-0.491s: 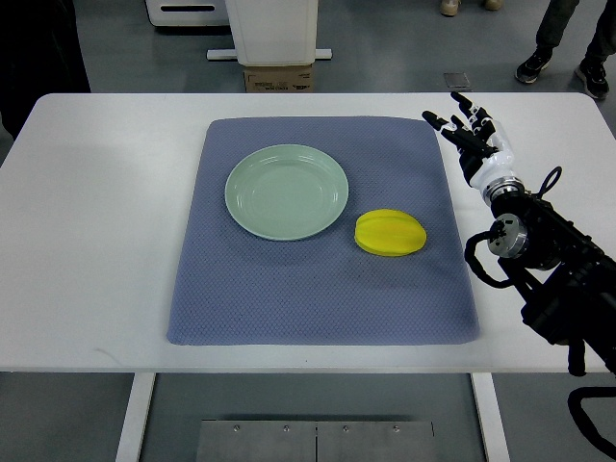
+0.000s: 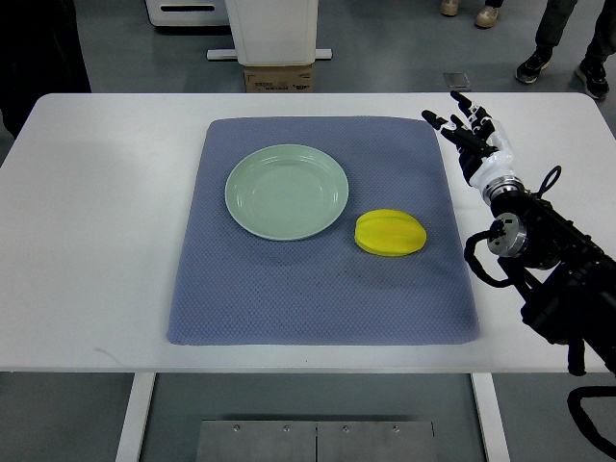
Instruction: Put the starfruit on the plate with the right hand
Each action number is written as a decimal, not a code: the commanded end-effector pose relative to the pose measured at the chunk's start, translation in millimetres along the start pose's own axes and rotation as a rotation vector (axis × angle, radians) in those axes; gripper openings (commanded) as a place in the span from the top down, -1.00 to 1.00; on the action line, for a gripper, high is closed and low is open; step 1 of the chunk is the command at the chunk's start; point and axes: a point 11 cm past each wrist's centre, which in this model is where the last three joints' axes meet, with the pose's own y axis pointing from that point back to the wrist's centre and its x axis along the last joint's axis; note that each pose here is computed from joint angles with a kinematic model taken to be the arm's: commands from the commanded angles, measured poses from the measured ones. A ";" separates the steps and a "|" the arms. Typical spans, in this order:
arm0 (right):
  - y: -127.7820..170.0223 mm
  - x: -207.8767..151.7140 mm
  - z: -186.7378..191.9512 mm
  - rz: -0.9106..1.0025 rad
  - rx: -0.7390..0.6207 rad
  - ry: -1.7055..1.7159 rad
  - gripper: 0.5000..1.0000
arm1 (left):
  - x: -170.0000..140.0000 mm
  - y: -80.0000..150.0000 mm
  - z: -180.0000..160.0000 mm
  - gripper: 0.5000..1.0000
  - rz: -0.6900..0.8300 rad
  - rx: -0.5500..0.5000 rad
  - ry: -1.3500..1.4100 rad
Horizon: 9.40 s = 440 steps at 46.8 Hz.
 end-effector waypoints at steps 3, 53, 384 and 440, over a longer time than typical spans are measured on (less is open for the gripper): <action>0.1 -0.2 0.0 -0.001 0.000 0.001 -1.00 | 0.0 0.0 0.1 -1.00 0.000 0.000 0.000; -1.0 -8.3 -0.8 -0.026 -0.002 0.021 -1.00 | 0.0 0.0 0.1 -1.00 0.000 0.000 0.000; 17.7 -144.3 54.3 -0.761 -0.093 1.259 1.00 | 0.0 0.0 0.1 -1.00 0.000 0.000 0.000; 14.8 -166.5 35.0 -0.753 -0.036 1.200 -0.99 | 0.0 0.0 0.1 -1.00 0.000 0.000 0.000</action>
